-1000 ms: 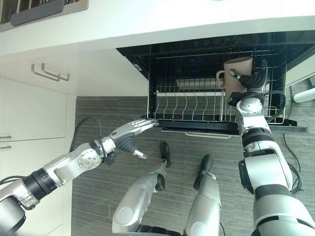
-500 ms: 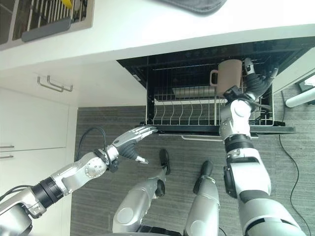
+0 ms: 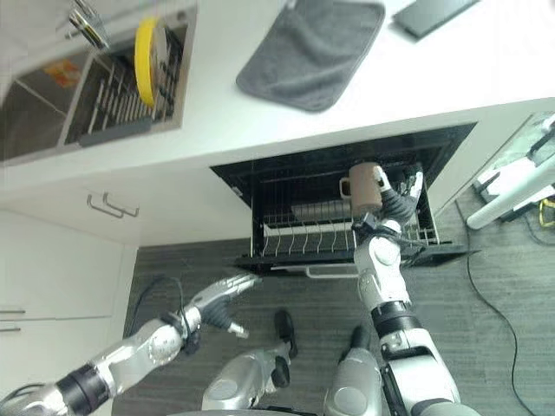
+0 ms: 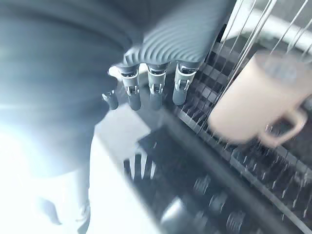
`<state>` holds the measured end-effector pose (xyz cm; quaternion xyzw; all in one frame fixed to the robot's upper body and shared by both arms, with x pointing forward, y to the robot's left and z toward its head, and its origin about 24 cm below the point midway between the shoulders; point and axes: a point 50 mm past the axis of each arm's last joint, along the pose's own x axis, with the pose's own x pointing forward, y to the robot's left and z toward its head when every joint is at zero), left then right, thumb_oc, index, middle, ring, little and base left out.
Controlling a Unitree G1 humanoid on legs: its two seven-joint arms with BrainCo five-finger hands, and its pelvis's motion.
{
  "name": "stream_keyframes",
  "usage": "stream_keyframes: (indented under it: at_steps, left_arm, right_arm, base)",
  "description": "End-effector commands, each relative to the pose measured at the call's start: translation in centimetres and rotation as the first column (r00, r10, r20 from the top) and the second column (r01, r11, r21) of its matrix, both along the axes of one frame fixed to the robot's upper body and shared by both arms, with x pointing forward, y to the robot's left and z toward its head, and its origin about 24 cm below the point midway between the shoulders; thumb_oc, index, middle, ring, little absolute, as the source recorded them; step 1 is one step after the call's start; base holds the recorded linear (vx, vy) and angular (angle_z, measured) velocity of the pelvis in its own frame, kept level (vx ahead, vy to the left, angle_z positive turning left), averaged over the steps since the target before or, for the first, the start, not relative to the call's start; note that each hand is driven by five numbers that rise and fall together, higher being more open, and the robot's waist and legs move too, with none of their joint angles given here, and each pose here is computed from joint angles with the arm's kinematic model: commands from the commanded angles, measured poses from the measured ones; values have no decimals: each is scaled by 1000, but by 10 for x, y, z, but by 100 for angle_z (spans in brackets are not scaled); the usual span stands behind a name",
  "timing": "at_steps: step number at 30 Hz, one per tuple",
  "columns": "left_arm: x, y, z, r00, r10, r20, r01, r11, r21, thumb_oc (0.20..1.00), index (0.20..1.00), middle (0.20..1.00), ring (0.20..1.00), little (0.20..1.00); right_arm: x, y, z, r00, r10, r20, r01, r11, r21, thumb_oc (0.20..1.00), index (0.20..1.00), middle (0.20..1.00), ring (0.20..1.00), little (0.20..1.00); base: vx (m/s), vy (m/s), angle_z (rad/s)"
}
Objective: Place the dishes in the dishwasher.
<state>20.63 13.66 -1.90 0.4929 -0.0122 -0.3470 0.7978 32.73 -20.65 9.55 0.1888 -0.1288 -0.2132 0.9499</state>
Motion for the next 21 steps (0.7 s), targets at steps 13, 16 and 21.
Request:
stream_keyframes:
  at_steps: [13, 16, 21]
  left_arm:
    - [43, 62, 76, 809, 562, 173, -358, 704, -613, 1000, 1000, 1000, 1000, 1000]
    - [38, 64, 100, 832, 540, 128, -234, 550, -802, 1000, 1000, 1000, 1000, 1000]
    - [31, 72, 126, 843, 529, 102, -77, 306, -949, 1000, 1000, 1000, 1000, 1000]
  right_arm:
    - [-77, 36, 39, 730, 647, 220, -474, 711, -520, 1000, 1000, 1000, 1000, 1000]
    - [-82, 33, 43, 665, 703, 253, -531, 683, -501, 1000, 1000, 1000, 1000, 1000]
    - [-82, 22, 49, 692, 654, 306, -474, 731, -491, 1000, 1000, 1000, 1000, 1000]
  base:
    - [-16, -65, 8]
    - [9, -104, 18]
    - [-12, -101, 22]
